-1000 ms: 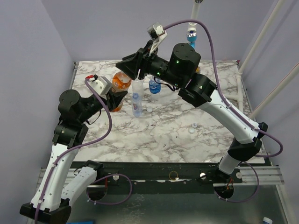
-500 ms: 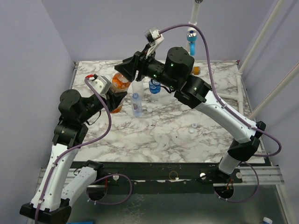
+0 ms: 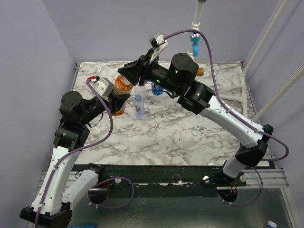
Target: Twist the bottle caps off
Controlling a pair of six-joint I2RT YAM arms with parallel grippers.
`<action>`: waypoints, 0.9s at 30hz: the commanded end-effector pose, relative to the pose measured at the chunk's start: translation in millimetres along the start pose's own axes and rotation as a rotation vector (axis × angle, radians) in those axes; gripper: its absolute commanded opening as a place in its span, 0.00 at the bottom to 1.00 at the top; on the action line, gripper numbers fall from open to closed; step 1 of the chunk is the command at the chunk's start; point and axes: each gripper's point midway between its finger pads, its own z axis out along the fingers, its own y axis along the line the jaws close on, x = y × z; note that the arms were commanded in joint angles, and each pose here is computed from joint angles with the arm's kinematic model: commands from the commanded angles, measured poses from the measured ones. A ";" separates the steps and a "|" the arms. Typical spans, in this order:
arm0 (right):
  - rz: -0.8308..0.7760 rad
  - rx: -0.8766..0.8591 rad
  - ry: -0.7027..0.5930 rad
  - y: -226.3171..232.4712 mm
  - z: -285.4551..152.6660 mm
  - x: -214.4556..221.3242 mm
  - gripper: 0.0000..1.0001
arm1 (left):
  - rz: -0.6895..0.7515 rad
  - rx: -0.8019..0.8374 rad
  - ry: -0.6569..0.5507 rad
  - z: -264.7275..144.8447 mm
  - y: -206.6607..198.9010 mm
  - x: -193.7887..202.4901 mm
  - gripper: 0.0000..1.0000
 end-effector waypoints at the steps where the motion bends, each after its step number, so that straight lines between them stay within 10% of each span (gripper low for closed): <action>1: -0.017 -0.054 -0.096 15.7 -15.6 -35.6 0.44 | -0.004 -0.017 -0.036 -2.4 1.6 -11.9 0.13; 27: -0.014 -0.057 -0.035 15.0 -0.6 -22.5 0.51 | -0.001 -0.009 -0.053 -3.4 -0.4 -18.8 0.13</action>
